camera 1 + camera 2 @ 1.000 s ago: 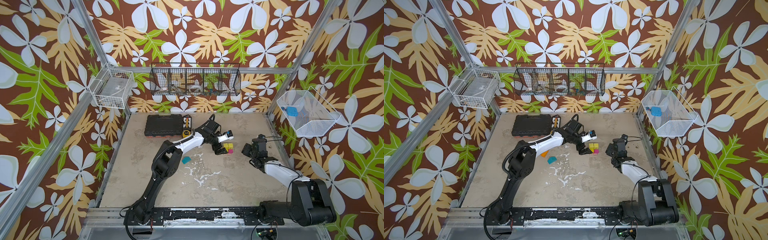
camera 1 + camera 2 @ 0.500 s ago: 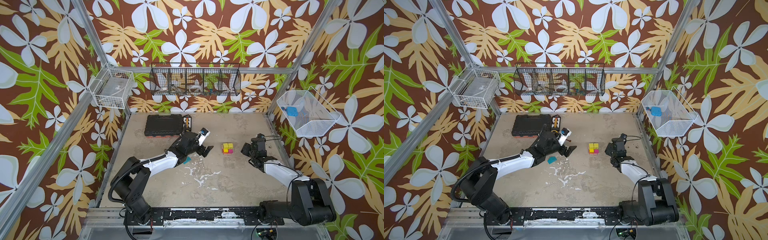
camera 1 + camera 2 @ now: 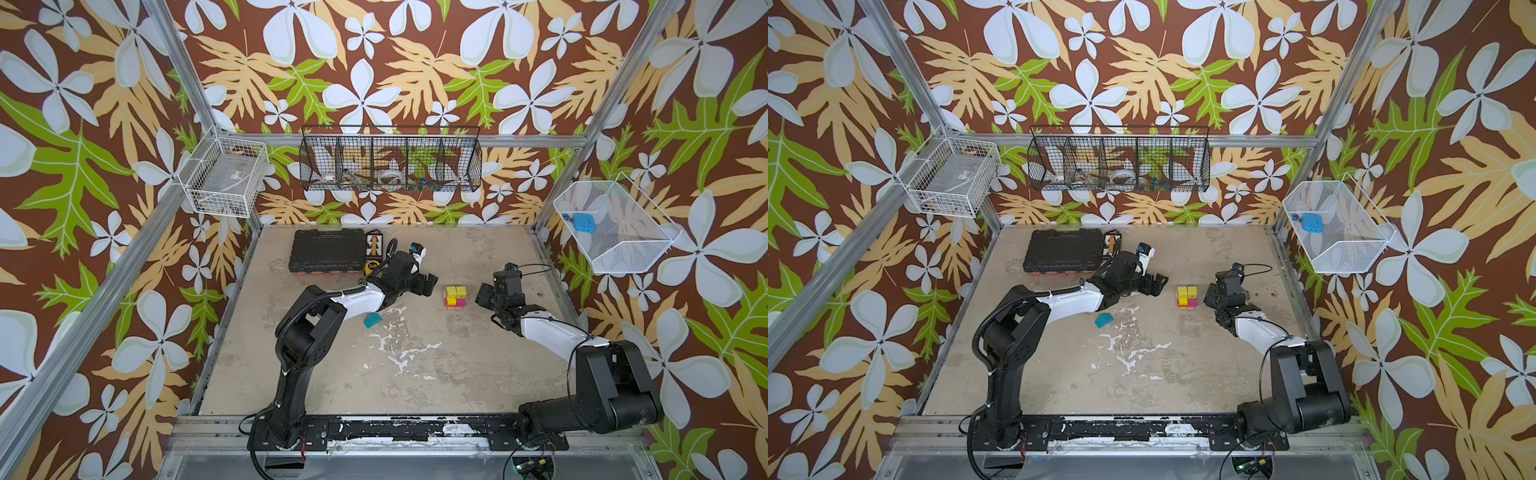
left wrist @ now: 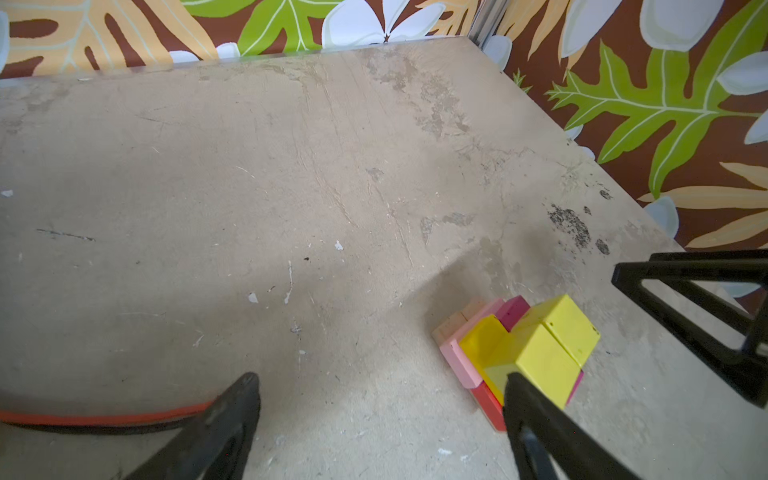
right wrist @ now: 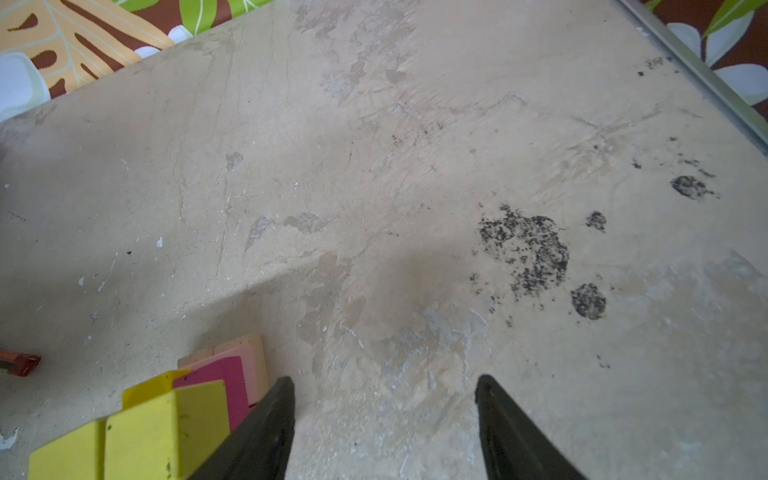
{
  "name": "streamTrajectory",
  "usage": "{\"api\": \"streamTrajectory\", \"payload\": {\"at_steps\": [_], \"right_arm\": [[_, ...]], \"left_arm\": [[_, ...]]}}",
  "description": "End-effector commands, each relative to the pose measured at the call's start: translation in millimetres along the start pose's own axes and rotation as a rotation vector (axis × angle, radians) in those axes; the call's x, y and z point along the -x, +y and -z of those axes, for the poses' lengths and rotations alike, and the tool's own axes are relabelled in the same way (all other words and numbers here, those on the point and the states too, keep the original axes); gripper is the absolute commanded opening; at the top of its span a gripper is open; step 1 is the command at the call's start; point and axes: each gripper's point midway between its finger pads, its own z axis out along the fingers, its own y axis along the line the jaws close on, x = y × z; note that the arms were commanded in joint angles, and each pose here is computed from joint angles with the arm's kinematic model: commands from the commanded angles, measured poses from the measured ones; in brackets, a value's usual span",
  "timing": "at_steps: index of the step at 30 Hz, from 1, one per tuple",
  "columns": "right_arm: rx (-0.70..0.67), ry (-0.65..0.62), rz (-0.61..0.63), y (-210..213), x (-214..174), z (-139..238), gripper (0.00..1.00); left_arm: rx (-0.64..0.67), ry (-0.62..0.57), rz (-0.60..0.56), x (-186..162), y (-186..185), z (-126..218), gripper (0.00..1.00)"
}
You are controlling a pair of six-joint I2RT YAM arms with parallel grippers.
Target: Build the wood block tower
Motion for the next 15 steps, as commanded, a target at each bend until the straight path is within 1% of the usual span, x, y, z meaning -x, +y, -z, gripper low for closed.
{"api": "streamTrajectory", "payload": {"at_steps": [1, 5, 15], "right_arm": [[-0.020, 0.018, 0.040, 2, -1, -4, 0.67], [-0.021, 0.031, 0.063, 7, -3, -8, 0.67], [-0.020, 0.034, 0.069, 9, -3, -9, 0.65]], "left_arm": [[0.022, 0.029, 0.000, -6, -1, -9, 0.92], [0.039, 0.055, -0.020, -13, -4, -19, 0.93], [0.054, 0.093, -0.046, -24, -7, -26, 0.93]]}}
